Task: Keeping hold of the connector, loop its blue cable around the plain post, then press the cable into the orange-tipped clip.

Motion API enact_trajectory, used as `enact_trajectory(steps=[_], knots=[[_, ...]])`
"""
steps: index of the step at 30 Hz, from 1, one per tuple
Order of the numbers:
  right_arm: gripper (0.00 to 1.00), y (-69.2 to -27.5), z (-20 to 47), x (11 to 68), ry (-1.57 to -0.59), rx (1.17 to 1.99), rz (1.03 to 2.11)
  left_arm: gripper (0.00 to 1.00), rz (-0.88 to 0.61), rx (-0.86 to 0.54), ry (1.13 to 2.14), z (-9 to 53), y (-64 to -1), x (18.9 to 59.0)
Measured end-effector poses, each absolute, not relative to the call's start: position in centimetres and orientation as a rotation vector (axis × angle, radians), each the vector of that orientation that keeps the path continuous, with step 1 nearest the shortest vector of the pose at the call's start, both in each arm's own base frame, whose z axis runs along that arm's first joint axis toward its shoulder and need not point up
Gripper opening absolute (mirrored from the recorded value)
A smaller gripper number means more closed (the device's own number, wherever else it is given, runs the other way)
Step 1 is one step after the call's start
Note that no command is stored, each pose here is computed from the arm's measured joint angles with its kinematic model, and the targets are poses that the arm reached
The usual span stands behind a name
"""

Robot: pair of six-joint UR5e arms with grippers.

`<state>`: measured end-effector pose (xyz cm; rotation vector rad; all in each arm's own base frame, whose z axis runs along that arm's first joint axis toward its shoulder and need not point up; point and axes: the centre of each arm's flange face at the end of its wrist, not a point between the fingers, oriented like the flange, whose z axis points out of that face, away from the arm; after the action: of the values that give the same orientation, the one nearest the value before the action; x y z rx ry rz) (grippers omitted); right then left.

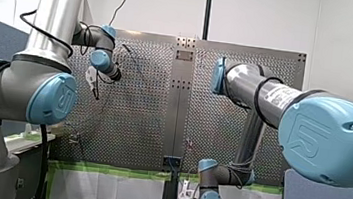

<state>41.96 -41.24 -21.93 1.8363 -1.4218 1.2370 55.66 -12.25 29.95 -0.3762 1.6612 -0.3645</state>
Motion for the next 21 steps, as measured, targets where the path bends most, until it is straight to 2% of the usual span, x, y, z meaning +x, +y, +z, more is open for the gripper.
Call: enact_trajectory(steps=[14,21], knots=[[0.00,-42.2,-15.5,40.2,-1.435,1.626,1.322,1.00,-0.350,-0.391,1.679,29.8,-12.2,55.4],[0.00,-40.6,-14.4,39.8,-1.415,1.605,1.356,1.00,-0.343,-0.396,1.687,29.7,-12.2,55.3]])
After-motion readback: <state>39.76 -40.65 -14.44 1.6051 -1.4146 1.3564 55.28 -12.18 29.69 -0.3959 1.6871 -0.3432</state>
